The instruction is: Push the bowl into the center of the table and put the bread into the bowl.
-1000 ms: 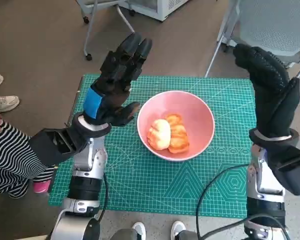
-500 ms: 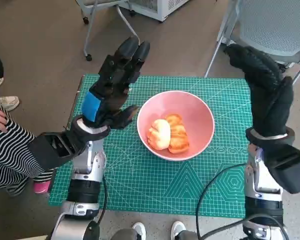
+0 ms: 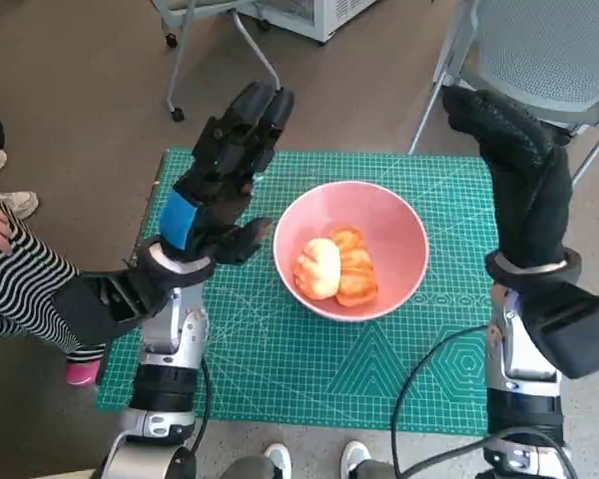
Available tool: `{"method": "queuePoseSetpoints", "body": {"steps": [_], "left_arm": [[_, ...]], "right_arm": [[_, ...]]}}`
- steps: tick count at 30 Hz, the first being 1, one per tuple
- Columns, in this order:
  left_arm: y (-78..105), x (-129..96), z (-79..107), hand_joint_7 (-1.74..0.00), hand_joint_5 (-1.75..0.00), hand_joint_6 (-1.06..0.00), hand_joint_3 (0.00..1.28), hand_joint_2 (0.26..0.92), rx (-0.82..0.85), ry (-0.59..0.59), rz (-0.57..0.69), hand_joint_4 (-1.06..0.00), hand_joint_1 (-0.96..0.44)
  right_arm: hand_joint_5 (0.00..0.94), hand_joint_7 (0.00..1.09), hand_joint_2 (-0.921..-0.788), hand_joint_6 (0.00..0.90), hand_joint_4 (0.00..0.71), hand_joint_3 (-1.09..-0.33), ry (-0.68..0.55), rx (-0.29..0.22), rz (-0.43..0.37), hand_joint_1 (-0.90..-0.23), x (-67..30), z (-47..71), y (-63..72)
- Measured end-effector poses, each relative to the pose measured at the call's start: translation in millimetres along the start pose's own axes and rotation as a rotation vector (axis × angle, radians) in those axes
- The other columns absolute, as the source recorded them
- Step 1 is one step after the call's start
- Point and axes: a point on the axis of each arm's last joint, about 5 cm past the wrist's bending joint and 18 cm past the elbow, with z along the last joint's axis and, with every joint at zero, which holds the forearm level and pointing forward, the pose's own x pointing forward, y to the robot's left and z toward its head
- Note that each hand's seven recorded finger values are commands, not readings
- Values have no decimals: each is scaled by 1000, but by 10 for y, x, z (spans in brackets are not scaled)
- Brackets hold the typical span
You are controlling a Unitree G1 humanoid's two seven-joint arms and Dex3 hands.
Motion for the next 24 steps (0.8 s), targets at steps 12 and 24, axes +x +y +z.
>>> {"method": "queuePoseSetpoints", "body": {"steps": [12,24], "left_arm": [[-2,-44,27,-216,-43,1,397,921,5,3,37,-11,-441],[-18,-38,71,-217,-49,1,370,919,7,-4,52,-21,-374]], "right_arm": [[2,571,-921,31,209,-677,17,27,10,-685,-17,-47,35],[0,578,-921,24,200,-675,24,70,13,-683,-17,-65,70]]}}
